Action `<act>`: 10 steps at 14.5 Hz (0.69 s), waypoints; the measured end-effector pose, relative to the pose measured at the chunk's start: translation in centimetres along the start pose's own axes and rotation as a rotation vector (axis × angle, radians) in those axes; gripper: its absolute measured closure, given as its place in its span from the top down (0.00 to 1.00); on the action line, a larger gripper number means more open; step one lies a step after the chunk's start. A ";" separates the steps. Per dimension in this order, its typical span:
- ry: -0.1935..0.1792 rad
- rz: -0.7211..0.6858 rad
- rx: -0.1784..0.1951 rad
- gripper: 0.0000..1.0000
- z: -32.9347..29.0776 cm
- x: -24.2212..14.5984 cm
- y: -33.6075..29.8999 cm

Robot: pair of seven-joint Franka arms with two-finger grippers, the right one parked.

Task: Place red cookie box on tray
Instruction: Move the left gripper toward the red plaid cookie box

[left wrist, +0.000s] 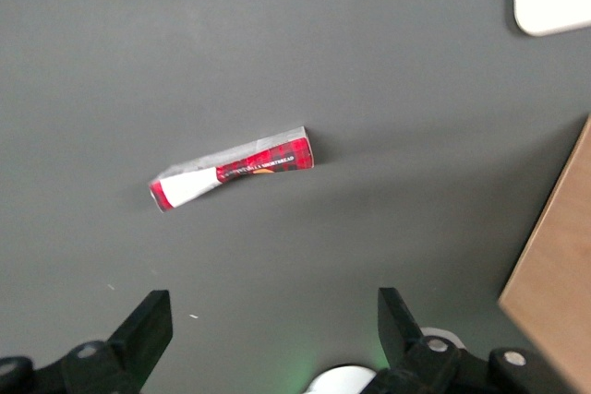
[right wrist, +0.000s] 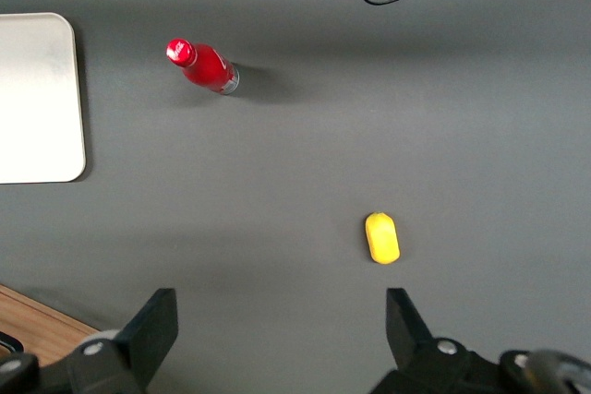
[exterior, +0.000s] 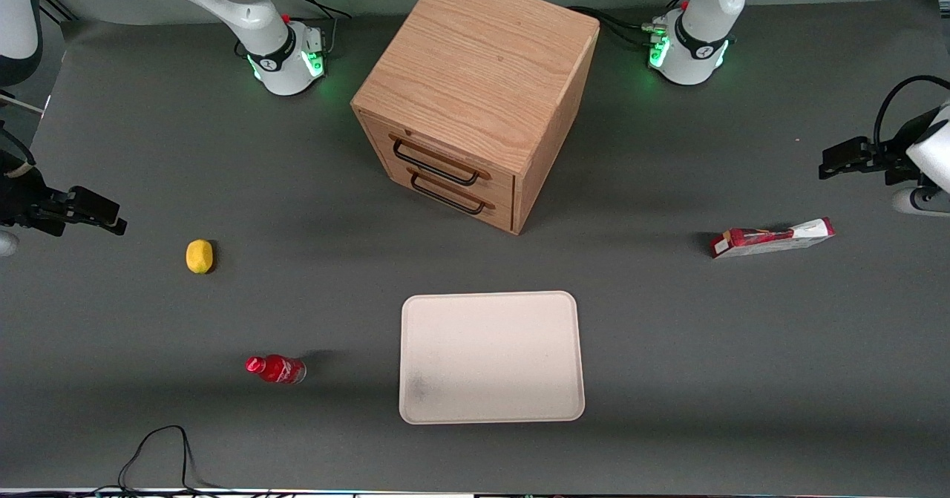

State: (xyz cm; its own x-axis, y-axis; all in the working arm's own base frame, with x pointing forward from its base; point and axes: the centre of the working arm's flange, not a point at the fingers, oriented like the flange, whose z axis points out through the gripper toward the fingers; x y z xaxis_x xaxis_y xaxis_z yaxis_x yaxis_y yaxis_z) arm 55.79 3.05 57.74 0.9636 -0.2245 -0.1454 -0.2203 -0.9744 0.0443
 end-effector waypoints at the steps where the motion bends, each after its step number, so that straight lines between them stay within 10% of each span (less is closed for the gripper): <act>1: 0.002 0.081 0.002 1.00 -0.1 -0.3 -1.0; 10: -0.040 0.937 -0.008 1.00 -0.8 -2.3 -4.8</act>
State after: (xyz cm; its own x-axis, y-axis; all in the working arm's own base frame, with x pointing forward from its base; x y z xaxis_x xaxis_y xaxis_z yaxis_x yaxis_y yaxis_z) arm 54.72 8.25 58.62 0.3881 -0.9181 -0.0804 -0.9028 -0.3962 0.1675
